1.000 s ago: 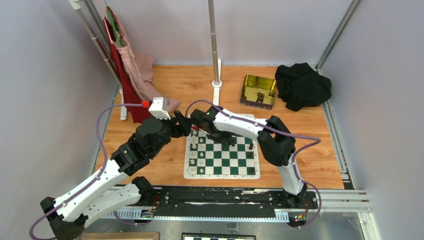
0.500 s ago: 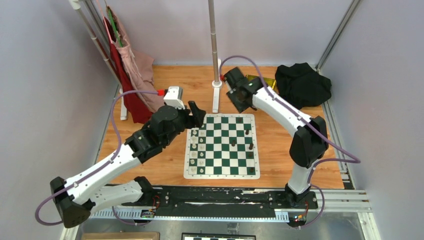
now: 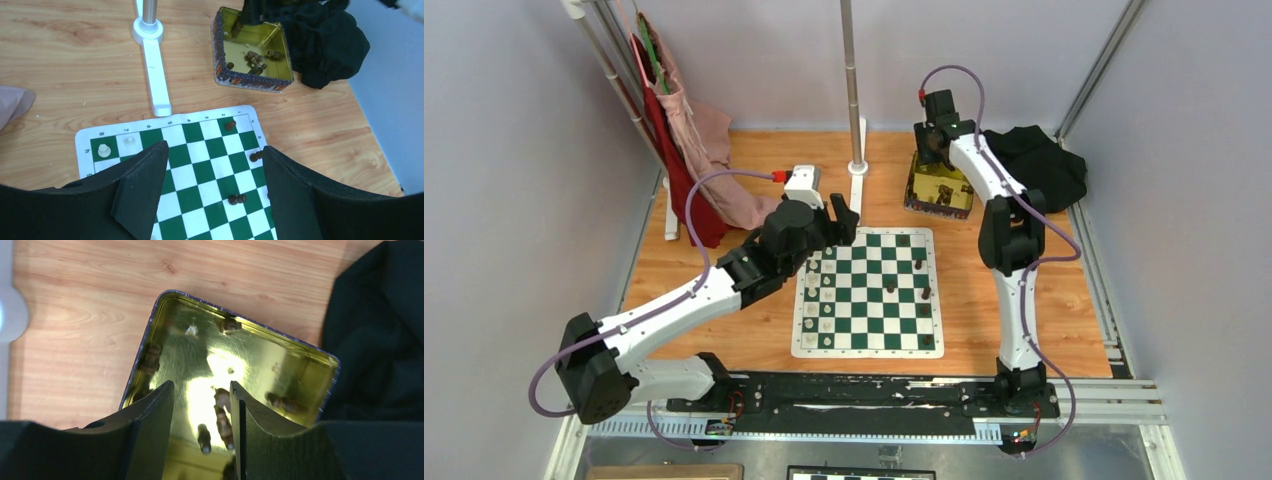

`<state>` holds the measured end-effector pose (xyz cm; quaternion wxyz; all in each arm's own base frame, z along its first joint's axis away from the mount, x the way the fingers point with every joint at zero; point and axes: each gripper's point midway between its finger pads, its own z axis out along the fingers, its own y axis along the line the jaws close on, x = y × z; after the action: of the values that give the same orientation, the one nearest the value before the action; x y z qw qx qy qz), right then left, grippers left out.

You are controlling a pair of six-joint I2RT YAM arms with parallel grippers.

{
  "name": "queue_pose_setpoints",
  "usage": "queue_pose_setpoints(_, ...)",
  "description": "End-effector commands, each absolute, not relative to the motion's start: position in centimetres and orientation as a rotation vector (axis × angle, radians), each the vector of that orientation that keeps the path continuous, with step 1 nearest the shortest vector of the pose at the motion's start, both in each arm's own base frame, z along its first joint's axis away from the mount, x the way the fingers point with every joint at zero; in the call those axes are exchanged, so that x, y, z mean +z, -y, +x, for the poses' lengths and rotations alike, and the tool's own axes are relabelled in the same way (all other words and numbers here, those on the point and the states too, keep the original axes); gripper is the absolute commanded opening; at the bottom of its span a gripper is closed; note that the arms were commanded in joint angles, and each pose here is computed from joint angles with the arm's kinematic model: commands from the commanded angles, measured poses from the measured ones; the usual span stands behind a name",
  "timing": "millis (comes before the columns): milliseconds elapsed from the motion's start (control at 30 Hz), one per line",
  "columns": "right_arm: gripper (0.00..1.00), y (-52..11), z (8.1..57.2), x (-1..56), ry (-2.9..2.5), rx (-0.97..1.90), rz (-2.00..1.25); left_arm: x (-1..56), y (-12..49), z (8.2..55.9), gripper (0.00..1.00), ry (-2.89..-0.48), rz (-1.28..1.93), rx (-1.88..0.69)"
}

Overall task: Set up the chess pieces on the board
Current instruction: Pick up the chess piece from the storage box.

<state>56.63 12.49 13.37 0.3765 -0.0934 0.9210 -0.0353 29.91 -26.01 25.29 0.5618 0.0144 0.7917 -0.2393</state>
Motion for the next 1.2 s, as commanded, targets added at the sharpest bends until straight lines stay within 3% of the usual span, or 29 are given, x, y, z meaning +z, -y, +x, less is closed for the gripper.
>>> queue_pose_setpoints(0, 0.49, -12.6, 59.5, 11.7, -2.326, -0.035, -0.164, 26.0, 26.8, 30.8, 0.75, -1.781, -0.003, -0.607)
queue_pose_setpoints(600, 0.51, -9.3, 61.6, 7.5, -2.327, -0.107, -0.103, 24.4, 27.9, 31.2, 0.75, -1.745, -0.036, -0.673)
queue_pose_setpoints(1167, 0.46, -9.1, 63.4, 7.5, -2.284, -0.121, -0.084, 23.0, 28.3, 31.0, 0.75, -1.745, -0.026, -0.701)
